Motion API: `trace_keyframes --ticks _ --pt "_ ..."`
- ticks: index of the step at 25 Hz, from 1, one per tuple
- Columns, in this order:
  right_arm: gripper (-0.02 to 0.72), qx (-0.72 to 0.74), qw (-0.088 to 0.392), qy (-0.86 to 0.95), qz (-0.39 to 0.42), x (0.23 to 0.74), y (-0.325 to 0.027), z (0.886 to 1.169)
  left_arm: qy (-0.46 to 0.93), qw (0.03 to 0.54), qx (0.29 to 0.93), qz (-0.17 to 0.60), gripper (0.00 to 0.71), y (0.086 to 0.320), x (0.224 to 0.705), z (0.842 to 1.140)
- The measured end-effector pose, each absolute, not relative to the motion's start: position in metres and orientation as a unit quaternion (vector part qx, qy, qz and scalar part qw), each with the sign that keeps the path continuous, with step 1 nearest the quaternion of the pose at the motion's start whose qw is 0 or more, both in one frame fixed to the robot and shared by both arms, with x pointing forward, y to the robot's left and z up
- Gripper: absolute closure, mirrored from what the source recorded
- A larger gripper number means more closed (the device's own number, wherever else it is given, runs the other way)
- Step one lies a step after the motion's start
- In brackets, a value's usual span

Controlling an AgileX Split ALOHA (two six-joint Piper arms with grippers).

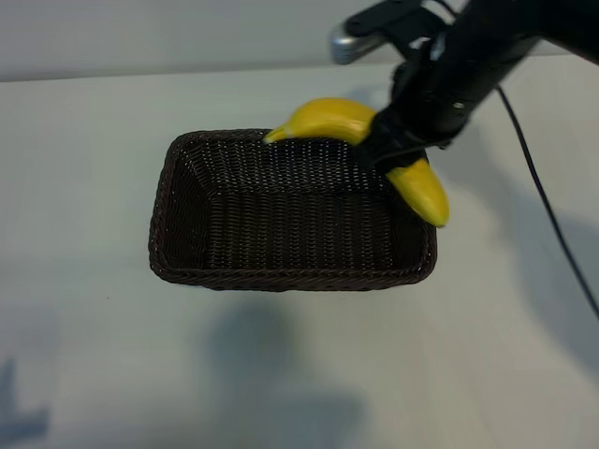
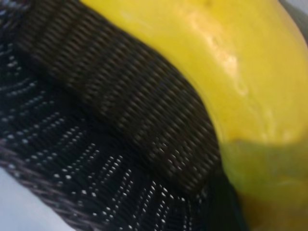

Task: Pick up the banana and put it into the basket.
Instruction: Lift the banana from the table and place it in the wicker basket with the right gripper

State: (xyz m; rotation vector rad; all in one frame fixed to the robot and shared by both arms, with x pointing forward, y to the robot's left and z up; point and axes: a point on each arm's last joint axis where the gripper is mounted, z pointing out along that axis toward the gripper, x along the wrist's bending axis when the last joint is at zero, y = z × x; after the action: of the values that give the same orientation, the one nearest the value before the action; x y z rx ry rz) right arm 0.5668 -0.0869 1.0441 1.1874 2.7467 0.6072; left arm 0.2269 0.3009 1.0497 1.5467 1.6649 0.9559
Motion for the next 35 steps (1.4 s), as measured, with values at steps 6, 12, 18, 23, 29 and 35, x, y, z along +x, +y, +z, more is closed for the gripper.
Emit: trace_keyframes --ticks 6,12,18,23,29,35 --pt "0.284 0.253 0.067 0.945 0.196 0.562 -0.050 1.043 0.637 0.332 0.592 0.366 0.149 0.301 0.227 1.050" --pt "0.284 0.194 0.077 0.963 0.172 0.563 -0.040 1.025 0.636 0.331 0.593 0.366 0.149 0.301 0.227 1.050" --pt "0.284 0.197 0.076 0.963 0.168 0.572 -0.033 1.001 0.636 0.331 0.593 0.366 0.149 0.301 0.227 1.050" --pt "0.284 0.198 0.073 0.964 0.164 0.577 -0.029 0.987 0.636 0.331 0.593 0.366 0.149 0.301 0.227 1.050" --pt "0.284 0.197 0.072 0.964 0.164 0.577 -0.029 0.985 0.636 0.331 0.593 0.366 0.149 0.301 0.227 1.050" --pt "0.284 0.199 0.068 0.963 0.167 0.577 -0.028 0.985 0.636 0.331 0.593 0.366 0.149 0.301 0.227 1.050"
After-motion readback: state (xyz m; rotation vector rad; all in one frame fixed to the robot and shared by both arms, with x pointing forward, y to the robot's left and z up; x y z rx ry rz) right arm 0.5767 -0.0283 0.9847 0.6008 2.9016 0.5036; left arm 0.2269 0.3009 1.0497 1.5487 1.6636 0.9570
